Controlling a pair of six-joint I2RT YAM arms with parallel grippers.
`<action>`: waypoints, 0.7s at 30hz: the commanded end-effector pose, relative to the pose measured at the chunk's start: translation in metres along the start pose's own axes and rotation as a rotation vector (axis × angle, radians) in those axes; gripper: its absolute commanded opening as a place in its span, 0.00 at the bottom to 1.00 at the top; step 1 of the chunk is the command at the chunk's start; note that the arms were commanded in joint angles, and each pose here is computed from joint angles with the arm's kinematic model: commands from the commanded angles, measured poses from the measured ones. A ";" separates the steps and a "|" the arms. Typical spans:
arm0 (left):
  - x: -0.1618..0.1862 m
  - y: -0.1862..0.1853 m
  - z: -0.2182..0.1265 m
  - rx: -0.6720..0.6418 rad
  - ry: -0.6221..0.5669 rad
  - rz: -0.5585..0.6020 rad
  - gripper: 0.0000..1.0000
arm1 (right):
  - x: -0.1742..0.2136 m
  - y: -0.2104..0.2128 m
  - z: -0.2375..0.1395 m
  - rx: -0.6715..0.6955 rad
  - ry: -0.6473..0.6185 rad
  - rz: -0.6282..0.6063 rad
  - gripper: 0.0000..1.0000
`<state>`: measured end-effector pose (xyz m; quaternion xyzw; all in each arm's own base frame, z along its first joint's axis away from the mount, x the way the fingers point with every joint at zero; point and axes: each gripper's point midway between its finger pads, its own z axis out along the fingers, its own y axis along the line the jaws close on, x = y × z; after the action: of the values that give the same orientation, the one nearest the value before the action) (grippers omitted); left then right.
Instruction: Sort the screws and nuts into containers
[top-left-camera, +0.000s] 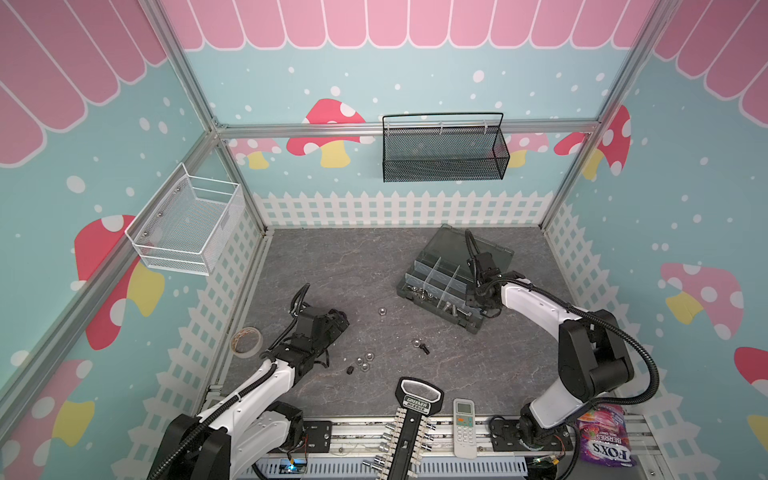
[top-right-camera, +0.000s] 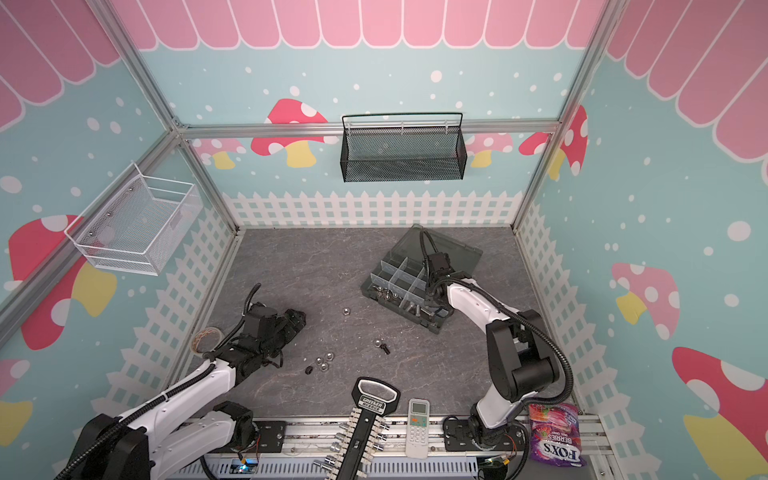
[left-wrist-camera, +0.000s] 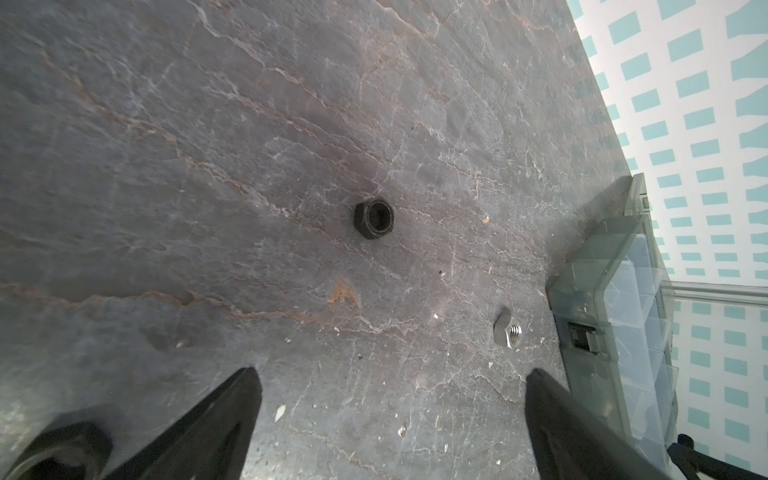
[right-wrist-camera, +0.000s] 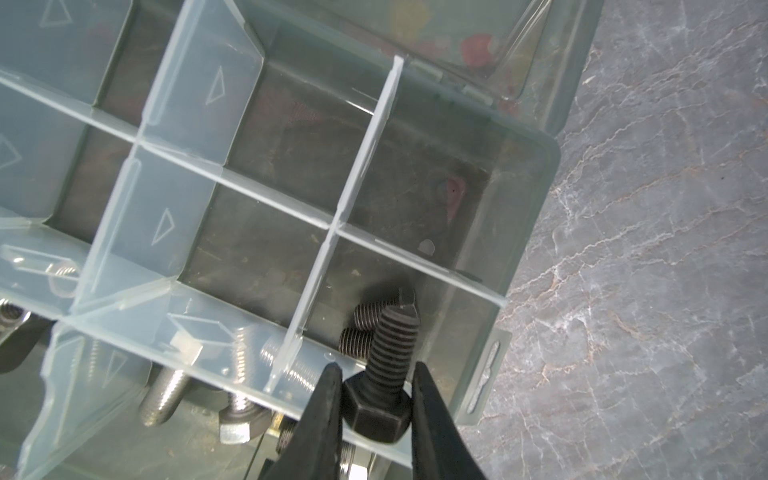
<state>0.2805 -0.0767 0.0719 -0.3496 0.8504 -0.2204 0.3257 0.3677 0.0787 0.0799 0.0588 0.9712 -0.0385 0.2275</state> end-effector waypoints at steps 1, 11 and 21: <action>-0.004 0.007 0.000 -0.026 -0.020 -0.028 1.00 | -0.013 0.000 0.002 0.002 -0.023 -0.004 0.26; -0.004 0.005 0.000 -0.026 -0.018 -0.026 1.00 | -0.020 0.003 -0.007 -0.036 -0.044 -0.002 0.47; -0.005 0.006 0.001 -0.038 -0.019 -0.029 1.00 | -0.016 0.012 -0.033 -0.118 -0.083 -0.016 0.49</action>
<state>0.2799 -0.0750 0.0697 -0.3524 0.8513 -0.2165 0.3229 0.3764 0.0873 0.1067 0.0469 0.9640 -0.0011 0.2619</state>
